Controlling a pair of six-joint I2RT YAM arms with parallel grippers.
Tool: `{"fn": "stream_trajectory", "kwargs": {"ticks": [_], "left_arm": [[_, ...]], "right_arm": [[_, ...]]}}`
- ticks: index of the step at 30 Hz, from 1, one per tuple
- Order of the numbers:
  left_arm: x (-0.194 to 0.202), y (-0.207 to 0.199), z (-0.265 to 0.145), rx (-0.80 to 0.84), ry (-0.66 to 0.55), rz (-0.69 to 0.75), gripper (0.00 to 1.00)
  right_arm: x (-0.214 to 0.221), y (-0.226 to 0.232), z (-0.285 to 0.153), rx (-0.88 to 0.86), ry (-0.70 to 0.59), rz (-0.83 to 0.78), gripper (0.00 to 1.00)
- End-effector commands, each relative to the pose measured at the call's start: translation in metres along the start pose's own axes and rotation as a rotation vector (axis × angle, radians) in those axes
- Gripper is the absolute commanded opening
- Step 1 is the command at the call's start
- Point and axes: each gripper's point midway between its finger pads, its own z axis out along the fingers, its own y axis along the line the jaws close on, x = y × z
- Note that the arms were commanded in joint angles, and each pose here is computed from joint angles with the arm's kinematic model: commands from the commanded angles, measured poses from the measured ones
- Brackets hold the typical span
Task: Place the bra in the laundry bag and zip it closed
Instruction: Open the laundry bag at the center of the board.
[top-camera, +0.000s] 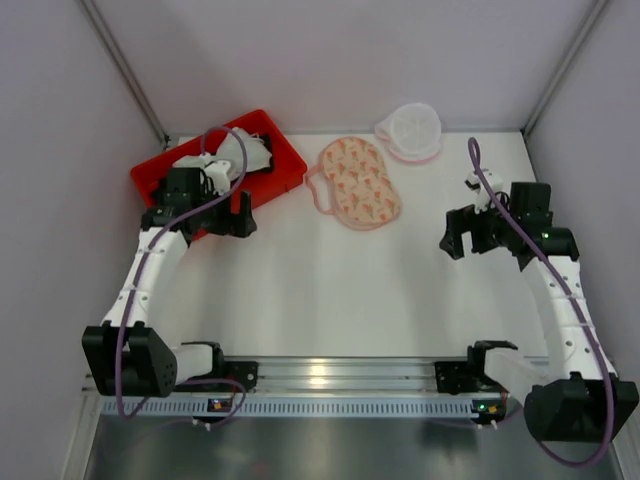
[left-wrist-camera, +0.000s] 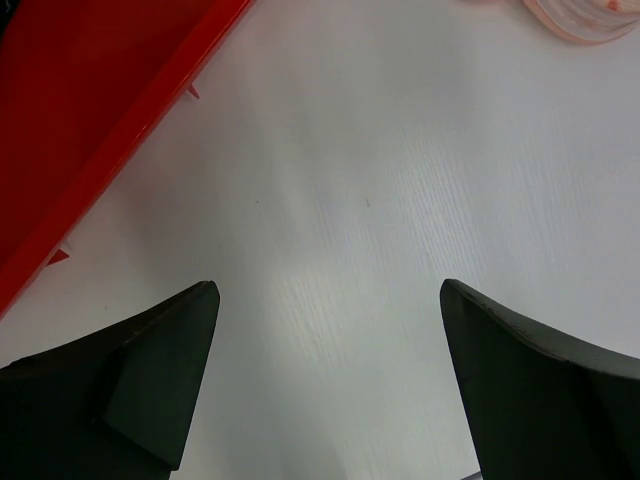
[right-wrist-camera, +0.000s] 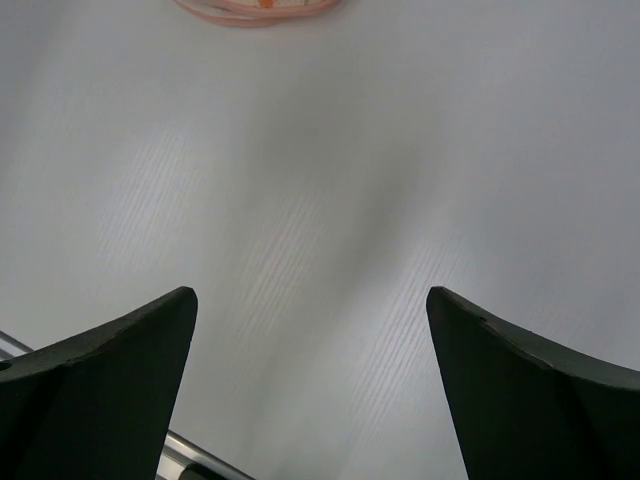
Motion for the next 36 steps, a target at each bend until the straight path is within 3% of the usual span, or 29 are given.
{"fn": "stream_trajectory", "kwargs": {"ticks": [1, 8, 12, 18, 19, 22, 23, 26, 36], "left_arm": [[-0.025, -0.005, -0.009, 0.011, -0.059, -0.016, 0.98], [-0.054, -0.014, -0.016, 0.050, -0.107, -0.051, 0.98], [-0.066, -0.017, -0.021, 0.055, -0.132, -0.093, 0.98], [-0.073, -0.015, -0.029, 0.032, -0.154, -0.090, 0.98], [-0.073, -0.014, -0.029, 0.027, -0.154, -0.090, 0.98], [-0.070, -0.012, -0.027, 0.013, -0.147, -0.092, 0.98], [-0.069, -0.011, -0.027, 0.012, -0.144, -0.092, 0.98], [-0.066, -0.008, -0.023, 0.003, -0.131, -0.097, 0.98], [-0.061, 0.000, -0.016, -0.032, -0.109, -0.097, 0.98]], "right_arm": [[-0.025, 0.006, 0.010, -0.013, -0.056, -0.071, 0.99], [-0.055, 0.029, 0.045, -0.027, -0.032, -0.194, 0.99], [-0.068, 0.039, 0.090, -0.041, 0.004, -0.260, 1.00], [-0.120, 0.090, 0.137, -0.134, -0.008, -0.282, 0.98], [-0.125, 0.096, 0.142, -0.145, -0.007, -0.277, 0.96], [-0.139, 0.116, 0.165, -0.186, 0.000, -0.245, 0.76], [-0.134, 0.119, 0.180, -0.193, 0.027, -0.234, 0.64], [-0.140, 0.135, 0.204, -0.206, 0.033, -0.225, 0.47], [-0.148, 0.160, 0.256, -0.186, 0.034, -0.251, 0.37]]}}
